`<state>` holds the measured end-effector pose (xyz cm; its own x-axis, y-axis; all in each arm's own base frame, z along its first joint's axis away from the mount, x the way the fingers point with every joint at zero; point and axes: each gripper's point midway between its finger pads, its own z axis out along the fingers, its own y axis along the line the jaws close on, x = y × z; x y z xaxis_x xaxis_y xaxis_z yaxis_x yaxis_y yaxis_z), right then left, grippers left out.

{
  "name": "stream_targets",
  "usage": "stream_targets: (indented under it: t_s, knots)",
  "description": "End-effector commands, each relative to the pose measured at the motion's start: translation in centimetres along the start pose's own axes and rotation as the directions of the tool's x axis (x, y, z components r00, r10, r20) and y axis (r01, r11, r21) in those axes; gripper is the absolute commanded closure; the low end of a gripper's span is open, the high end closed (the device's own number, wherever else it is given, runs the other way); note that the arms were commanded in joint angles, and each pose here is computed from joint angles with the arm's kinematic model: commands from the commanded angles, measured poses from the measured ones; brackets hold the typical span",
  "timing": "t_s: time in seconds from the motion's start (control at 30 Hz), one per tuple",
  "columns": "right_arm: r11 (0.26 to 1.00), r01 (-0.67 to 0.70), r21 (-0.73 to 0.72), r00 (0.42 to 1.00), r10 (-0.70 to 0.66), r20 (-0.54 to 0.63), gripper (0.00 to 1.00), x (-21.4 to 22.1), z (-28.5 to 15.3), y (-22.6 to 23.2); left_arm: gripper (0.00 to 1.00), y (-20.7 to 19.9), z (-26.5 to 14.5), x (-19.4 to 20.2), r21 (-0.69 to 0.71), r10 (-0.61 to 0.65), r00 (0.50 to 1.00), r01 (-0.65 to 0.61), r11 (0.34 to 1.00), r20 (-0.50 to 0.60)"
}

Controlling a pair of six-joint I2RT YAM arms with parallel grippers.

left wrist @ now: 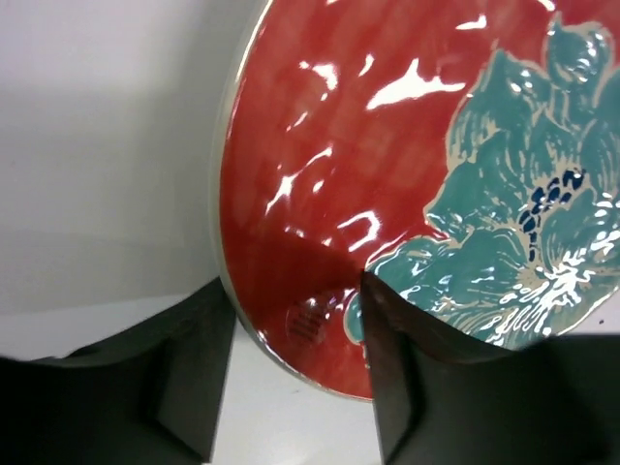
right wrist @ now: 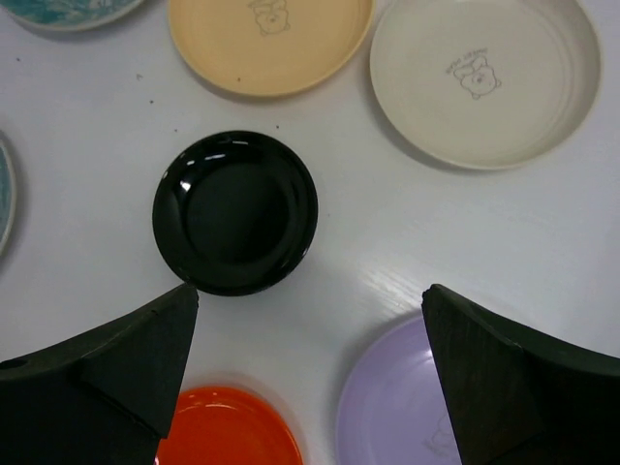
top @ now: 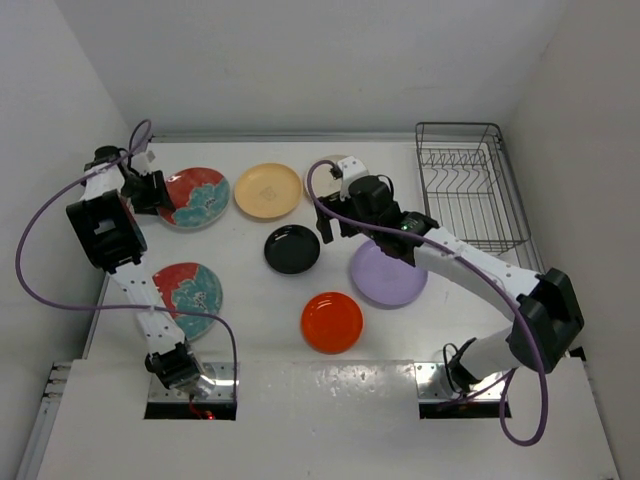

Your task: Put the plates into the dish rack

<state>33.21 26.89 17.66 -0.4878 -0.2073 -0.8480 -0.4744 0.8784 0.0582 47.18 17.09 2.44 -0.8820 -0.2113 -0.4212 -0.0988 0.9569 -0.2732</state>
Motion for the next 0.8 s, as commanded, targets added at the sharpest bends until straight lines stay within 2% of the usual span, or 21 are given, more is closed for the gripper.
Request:
stream_targets:
  t_s: [0.0, 0.03, 0.07, 0.13, 0.17, 0.2, 0.33, 0.47, 0.5, 0.53, 0.6, 0.63, 0.7, 0.73, 0.77]
  knots:
    - [0.999, -0.005, -0.038, 0.998, 0.008, 0.069, 0.03, -2.9, -0.4, 0.5, 0.44, -1.3, 4.1, 3.8, 0.152, -0.077, 0.992, 0.092, 0.984, -0.102]
    - [0.999, -0.002, -0.039, 0.997, 0.005, 0.078, 0.03, -3.2, -0.6, 0.6, 0.49, -1.4, 4.1, 3.7, 0.162, -0.077, 0.992, 0.093, 0.982, -0.1]
    - [1.0, -0.007, -0.029, 0.997, 0.009, 0.08, 0.03, -3.4, -0.7, 0.5, 0.59, -1.5, 4.5, 3.7, 0.174, -0.079, 0.992, 0.095, 0.98, -0.1]
    - [1.0, -0.013, -0.021, 0.996, 0.015, 0.083, 0.03, -3.6, -0.8, 0.3, 0.72, -1.2, 4.5, 3.5, 0.182, -0.086, 0.992, 0.102, 0.978, -0.092]
    - [1.0, -0.017, -0.018, 0.996, 0.019, 0.092, 0.03, -4.0, -1.1, 0.3, 0.9, -0.7, 4.1, 3.3, 0.178, -0.095, 0.992, 0.11, 0.978, -0.087]
    - [1.0, -0.022, -0.012, 0.996, 0.023, 0.092, 0.03, -3.9, -1.2, 0.2, 0.99, -0.7, 4.1, 3.3, 0.178, -0.095, 0.992, 0.11, 0.978, -0.087]
    - [0.999, -0.035, -0.01, 0.995, 0.036, 0.09, 0.05, -3.3, -1.7, 0.3, 1.0, 0.6, 2.0, 1.2, 0.148, -0.093, 0.995, 0.095, 0.984, -0.018]
    - [0.998, -0.026, -0.055, 0.996, 0.03, 0.082, 0.06, -2.6, -2.3, 1.3, 1.0, -0.6, -2.8, -2.3, 0.157, -0.012, 0.995, -0.003, 0.988, 0.1]
    - [0.997, -0.019, -0.077, 0.997, 0.025, 0.074, 0.06, -2.3, -2.3, 1.7, 1.0, -2.0, -4.0, -3.0, 0.213, 0.005, 0.991, -0.033, 0.977, 0.132]
    - [0.996, -0.01, -0.093, 0.998, 0.017, 0.068, 0.06, -2.1, -2.2, 1.9, 1.0, -3.5, -6.9, -4.3, 0.231, 0.039, 0.982, -0.082, 0.969, 0.183]
    - [0.983, -0.006, -0.185, 1.0, 0.011, 0.028, 0.07, -1.4, -1.7, 3.3, 1.0, -6.4, -9.5, -5.4, 0.27, 0.124, 0.963, -0.189, 0.944, 0.238]
    - [0.973, -0.007, -0.23, 1.0, 0.011, 0.017, 0.07, -1.4, -1.7, 4.1, 1.0, -8.5, -12.1, -5.7, 0.292, 0.16, 0.949, -0.24, 0.926, 0.272]
    - [0.951, -0.01, -0.311, 1.0, 0.011, 0.002, 0.07, -1.5, -1.6, 5.3, 1.0, -11.6, -14.0, -6.0, 0.285, 0.266, 0.911, -0.358, 0.889, 0.316]
    - [0.949, -0.021, -0.315, 1.0, 0.021, -0.003, 0.07, -1.6, -0.6, 5.3, 1.0, -12.6, -14.2, -5.1, 0.298, 0.282, 0.911, -0.371, 0.88, 0.3]
    - [0.943, -0.038, -0.33, 0.999, 0.037, -0.01, 0.08, -1.6, -0.4, 5.6, 1.0, -14.2, -15.7, -5.1, 0.282, 0.333, 0.882, -0.43, 0.858, 0.334]
